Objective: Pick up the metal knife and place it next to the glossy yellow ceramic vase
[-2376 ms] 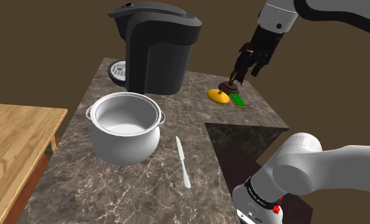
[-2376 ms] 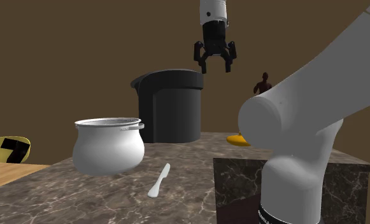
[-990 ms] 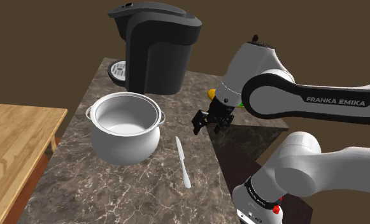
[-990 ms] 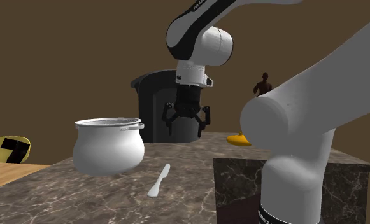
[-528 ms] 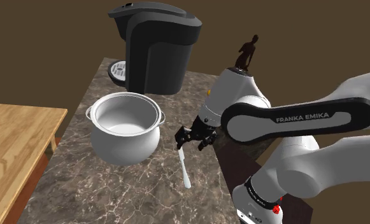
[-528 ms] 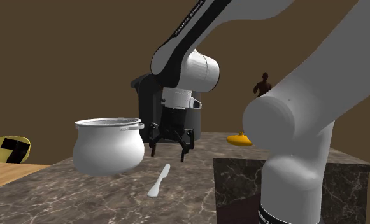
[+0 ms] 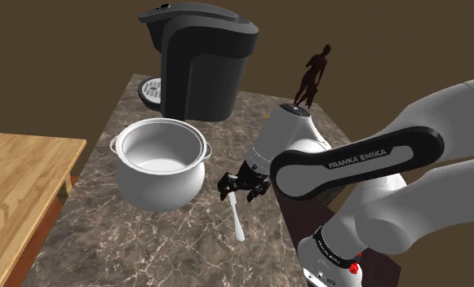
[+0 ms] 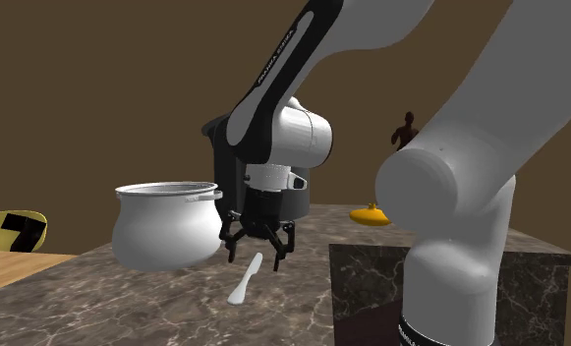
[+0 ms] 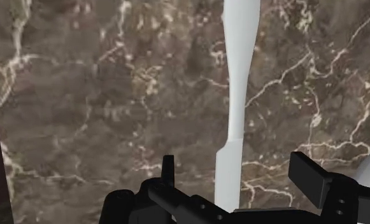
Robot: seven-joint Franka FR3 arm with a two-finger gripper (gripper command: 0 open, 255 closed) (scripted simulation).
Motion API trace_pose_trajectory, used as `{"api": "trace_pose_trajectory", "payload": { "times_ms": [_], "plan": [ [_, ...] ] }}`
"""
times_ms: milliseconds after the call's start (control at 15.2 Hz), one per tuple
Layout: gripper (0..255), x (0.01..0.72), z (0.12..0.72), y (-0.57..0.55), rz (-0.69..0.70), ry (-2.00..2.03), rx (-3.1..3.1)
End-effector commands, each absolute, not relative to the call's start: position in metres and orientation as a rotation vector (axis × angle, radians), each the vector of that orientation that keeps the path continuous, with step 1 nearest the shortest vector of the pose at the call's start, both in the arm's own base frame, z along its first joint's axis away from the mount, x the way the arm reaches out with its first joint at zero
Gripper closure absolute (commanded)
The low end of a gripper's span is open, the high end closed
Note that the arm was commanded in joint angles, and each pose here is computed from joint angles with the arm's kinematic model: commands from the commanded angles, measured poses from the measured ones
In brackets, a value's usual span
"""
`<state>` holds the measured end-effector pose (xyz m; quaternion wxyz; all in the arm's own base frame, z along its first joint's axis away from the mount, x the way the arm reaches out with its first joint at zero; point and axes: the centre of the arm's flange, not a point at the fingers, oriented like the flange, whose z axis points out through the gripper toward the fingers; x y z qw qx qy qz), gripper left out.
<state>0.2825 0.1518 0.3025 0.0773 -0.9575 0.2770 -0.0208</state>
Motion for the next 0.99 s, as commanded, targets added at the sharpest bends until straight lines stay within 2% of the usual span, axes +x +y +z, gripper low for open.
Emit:
{"api": "trace_pose_trajectory", "payload": {
  "times_ms": [0,396,462,924],
  "plan": [
    [0,0.2828,0.2995,0.1528,-0.064,0.83,-2.868],
    [0,0.2828,0.2995,0.1528,-0.064,0.83,-2.868],
    [255,0.2828,0.2995,0.1528,-0.064,0.83,-2.868],
    [255,0.2831,0.2995,0.1526,-0.064,0.83,-2.868]
  ]
}}
